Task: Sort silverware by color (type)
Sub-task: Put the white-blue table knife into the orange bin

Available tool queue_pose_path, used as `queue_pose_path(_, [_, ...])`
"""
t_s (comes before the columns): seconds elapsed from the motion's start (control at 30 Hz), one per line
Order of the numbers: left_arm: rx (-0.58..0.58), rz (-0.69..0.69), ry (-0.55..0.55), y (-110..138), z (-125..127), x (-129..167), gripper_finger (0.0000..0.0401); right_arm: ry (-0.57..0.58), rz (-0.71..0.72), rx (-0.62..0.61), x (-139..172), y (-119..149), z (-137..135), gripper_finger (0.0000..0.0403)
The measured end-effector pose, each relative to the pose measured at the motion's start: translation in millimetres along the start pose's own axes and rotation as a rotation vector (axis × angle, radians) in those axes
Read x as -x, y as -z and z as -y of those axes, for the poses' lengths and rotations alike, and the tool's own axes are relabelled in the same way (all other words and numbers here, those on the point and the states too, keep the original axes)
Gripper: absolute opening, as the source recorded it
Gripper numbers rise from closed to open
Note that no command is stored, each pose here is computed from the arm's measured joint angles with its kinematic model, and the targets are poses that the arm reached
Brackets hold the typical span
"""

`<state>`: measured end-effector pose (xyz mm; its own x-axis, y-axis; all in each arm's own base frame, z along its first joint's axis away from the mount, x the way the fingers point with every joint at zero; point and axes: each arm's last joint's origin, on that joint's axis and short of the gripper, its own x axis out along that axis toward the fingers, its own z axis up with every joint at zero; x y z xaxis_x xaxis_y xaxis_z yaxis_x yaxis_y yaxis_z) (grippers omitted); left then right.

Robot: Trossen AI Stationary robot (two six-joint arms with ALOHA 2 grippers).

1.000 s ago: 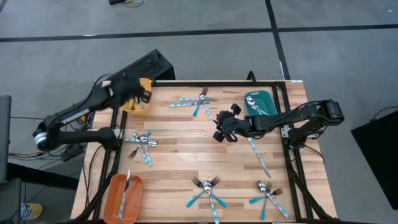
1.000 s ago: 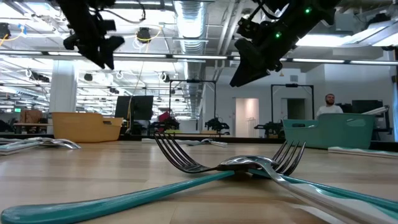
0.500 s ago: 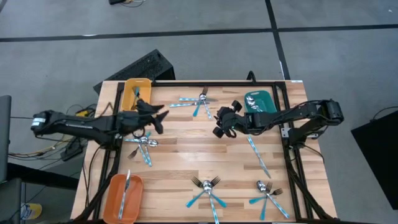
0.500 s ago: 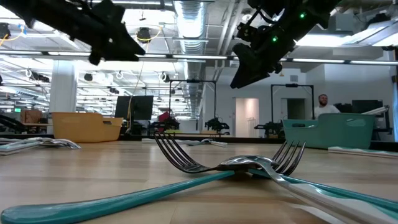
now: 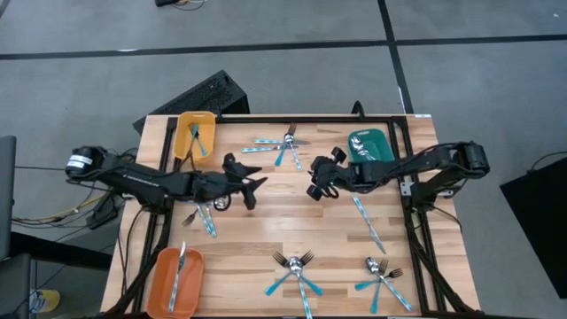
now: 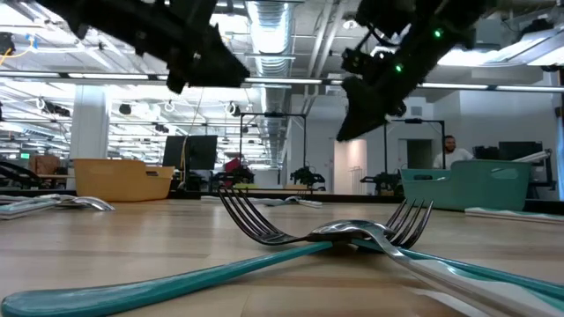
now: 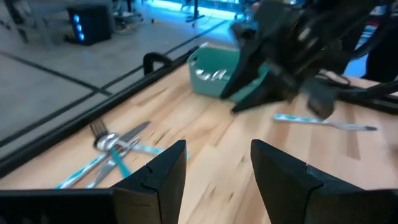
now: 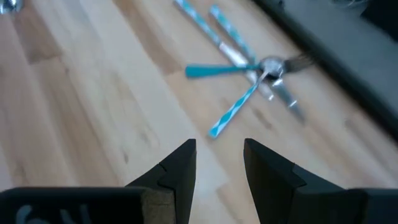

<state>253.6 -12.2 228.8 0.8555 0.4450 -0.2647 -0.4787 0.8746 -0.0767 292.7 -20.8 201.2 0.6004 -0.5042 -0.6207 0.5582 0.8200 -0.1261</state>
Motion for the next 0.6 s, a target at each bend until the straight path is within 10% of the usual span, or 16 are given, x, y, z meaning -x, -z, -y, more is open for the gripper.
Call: queue_pose_path(0.6, [-0.137, 0.028, -0.16, 0, 18, 44, 0.0167, -0.135, 0.068, -0.117, 2, 1, 16, 0.0158])
